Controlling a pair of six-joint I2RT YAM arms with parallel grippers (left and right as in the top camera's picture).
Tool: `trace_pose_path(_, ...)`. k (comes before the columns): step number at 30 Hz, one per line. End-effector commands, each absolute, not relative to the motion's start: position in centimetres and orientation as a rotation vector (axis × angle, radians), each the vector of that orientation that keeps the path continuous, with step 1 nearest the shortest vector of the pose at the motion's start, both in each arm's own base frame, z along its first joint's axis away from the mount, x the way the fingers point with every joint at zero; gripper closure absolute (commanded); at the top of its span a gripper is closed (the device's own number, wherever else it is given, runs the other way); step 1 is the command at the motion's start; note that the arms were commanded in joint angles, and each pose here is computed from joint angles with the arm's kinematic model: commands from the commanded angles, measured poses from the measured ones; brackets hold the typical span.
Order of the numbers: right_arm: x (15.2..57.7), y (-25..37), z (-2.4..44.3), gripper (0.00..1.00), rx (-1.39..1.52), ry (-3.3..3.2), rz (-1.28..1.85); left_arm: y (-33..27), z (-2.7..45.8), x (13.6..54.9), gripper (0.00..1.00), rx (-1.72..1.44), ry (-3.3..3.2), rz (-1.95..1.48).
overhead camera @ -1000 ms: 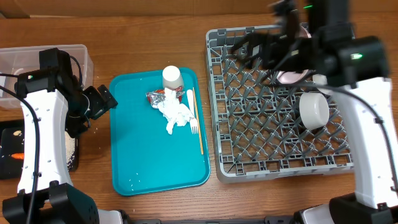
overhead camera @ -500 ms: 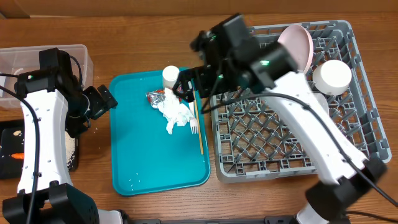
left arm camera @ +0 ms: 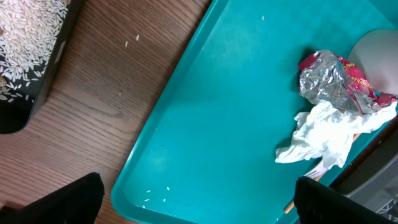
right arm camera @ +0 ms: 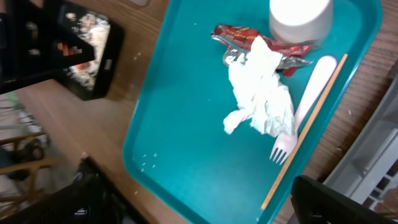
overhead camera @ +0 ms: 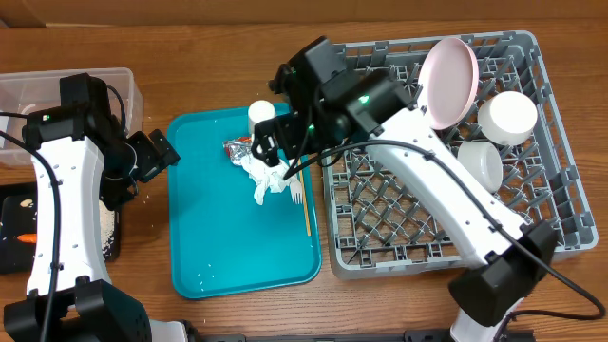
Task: Sort waste into correct bins and load items into the dishwasher rack
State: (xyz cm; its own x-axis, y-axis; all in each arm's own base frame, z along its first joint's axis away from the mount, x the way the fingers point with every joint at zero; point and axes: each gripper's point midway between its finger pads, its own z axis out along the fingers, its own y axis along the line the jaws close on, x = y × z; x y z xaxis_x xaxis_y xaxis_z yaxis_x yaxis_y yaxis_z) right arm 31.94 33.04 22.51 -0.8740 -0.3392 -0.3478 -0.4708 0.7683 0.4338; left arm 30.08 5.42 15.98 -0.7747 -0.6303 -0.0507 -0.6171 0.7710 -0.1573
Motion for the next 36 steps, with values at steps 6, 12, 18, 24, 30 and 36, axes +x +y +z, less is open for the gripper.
trace_pose_path(6,34.0,34.5,15.6,0.00,-0.495,2.813,0.477,5.7,16.8,30.3,0.00,-1.015,2.827,-0.189)
trace_pose_path(12,34.8,35.5,15.6,0.00,-0.476,2.779,0.514,5.7,16.8,30.3,0.00,-1.015,2.827,-0.189)
trace_pose_path(18,34.8,36.0,15.7,0.00,-0.485,2.771,0.540,5.7,16.8,30.3,0.00,-1.015,2.827,-0.189)
trace_pose_path(24,34.7,36.6,16.0,0.00,-0.496,2.754,0.553,5.7,16.8,30.3,0.00,-1.015,2.827,-0.189)
trace_pose_path(30,35.1,35.5,19.5,0.00,-0.464,2.711,0.575,5.7,16.8,30.3,0.00,-1.015,2.827,-0.189)
trace_pose_path(36,36.0,31.9,25.4,0.00,-0.370,2.610,0.550,5.7,16.8,30.3,0.00,-1.015,2.827,-0.189)
